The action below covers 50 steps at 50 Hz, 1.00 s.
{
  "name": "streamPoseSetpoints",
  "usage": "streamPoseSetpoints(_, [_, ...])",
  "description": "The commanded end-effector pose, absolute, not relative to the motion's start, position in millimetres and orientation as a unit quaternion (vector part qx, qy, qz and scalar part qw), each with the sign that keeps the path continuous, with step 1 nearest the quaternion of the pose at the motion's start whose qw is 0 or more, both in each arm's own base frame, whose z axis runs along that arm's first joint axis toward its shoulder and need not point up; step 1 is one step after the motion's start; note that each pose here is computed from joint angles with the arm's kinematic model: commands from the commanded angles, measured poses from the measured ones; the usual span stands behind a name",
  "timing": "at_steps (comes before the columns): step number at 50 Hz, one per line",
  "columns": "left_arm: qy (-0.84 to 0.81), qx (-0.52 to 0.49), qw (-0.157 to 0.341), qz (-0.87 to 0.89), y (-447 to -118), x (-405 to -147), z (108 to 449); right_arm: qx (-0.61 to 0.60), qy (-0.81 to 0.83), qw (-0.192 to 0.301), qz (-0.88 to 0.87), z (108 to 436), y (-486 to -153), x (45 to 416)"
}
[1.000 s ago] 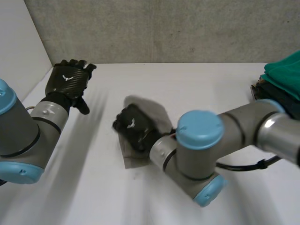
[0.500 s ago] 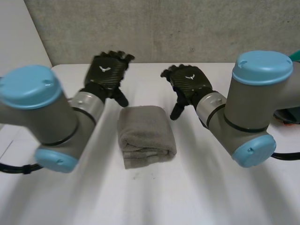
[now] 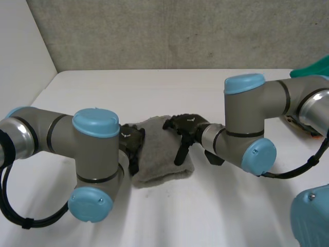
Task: Fold the laundry.
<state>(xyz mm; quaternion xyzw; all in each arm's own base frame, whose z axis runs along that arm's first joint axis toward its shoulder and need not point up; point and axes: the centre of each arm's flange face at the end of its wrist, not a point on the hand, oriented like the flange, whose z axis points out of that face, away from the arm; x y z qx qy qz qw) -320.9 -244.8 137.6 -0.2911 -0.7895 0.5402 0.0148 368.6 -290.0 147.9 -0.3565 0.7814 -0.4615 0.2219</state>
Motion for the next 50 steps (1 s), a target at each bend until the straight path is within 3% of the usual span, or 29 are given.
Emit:
streamPoseSetpoints(1, [-0.796,-0.299,0.01,0.526,-239.4,-319.0,133.5,-0.4,0.775,0.173,-0.457,131.1,-290.0,364.4])
streamPoseSetpoints(9, [-0.772,-0.28,0.024,0.57,-250.2,-324.2,154.0,-0.407,0.752,0.168,-0.491,153.8,-286.3,367.3])
streamPoseSetpoints(18, [-0.675,-0.24,0.081,0.693,-259.4,-325.4,243.6,-0.391,0.672,0.166,-0.606,203.1,-266.7,354.3])
streamPoseSetpoints(23, [-0.622,-0.309,0.167,0.7,-259.2,-321.5,271.5,-0.416,0.666,0.146,-0.601,180.6,-238.1,338.4])
streamPoseSetpoints(31, [-0.602,-0.389,0.258,0.648,-247.0,-314.4,271.7,-0.458,0.659,0.145,-0.579,136.2,-201.3,347.2])
streamPoseSetpoints(42, [-0.609,-0.398,0.263,0.634,-239.7,-315.8,267.5,-0.457,0.625,0.116,-0.622,101.3,-225.9,369.9])
streamPoseSetpoints(50, [-0.608,-0.398,0.264,0.635,-239.2,-316.1,267.8,-0.453,0.607,0.115,-0.643,105.5,-241.7,383.4])
